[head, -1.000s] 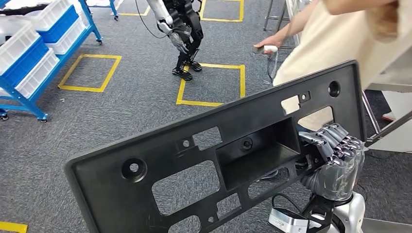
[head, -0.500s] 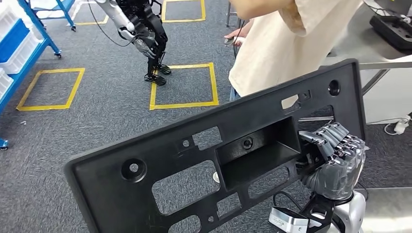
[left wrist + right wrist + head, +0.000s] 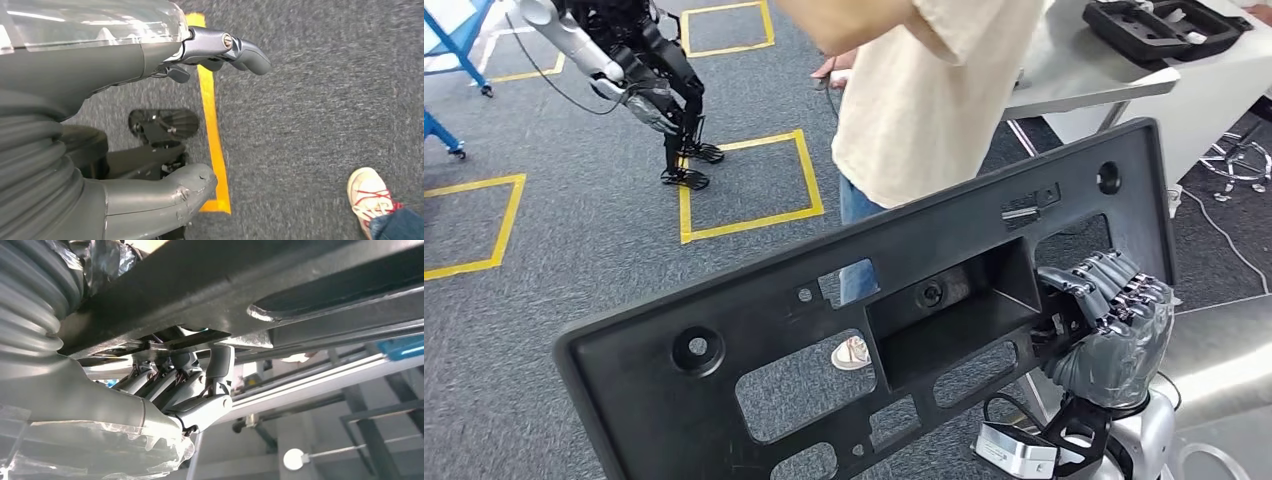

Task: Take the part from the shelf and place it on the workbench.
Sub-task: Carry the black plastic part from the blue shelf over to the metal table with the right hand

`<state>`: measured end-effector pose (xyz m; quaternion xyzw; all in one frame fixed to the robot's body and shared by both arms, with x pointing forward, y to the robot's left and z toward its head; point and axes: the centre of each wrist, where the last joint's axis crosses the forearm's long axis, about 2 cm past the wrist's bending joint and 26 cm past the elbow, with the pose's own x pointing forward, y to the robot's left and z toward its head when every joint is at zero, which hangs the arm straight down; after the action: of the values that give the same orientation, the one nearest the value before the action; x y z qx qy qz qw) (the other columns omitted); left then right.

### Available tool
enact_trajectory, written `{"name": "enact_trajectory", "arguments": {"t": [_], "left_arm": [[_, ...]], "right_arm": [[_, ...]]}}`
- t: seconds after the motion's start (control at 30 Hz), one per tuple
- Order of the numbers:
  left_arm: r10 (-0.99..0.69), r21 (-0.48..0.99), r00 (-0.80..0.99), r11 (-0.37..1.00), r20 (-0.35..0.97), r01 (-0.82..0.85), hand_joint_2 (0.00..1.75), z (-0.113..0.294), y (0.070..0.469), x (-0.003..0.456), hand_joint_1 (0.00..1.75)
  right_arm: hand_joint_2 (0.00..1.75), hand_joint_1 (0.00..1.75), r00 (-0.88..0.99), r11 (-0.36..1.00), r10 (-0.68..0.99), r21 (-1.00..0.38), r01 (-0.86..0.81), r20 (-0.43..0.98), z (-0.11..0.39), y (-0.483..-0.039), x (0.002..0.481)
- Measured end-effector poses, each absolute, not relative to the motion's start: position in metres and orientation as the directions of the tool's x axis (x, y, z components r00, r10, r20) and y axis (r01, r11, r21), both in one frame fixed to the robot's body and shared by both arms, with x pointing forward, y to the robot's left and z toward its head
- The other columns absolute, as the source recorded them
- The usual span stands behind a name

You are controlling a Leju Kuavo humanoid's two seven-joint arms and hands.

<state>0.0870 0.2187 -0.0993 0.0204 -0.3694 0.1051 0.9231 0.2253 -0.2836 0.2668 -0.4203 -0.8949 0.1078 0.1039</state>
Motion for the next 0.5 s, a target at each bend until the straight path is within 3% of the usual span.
{"name": "enact_trajectory", "arguments": {"t": [0.5], "left_arm": [[0.17, -0.019, 0.717, 0.977, 0.676, -0.213, 1.75, -0.1005, 0.2213, 0.0828, 0.0]], "right_arm": [[1.75, 1.75, -0.623, 0.624, 0.774, -0.295, 0.723, 0.11, 0.2618, -0.2837, 0.2221]]}}
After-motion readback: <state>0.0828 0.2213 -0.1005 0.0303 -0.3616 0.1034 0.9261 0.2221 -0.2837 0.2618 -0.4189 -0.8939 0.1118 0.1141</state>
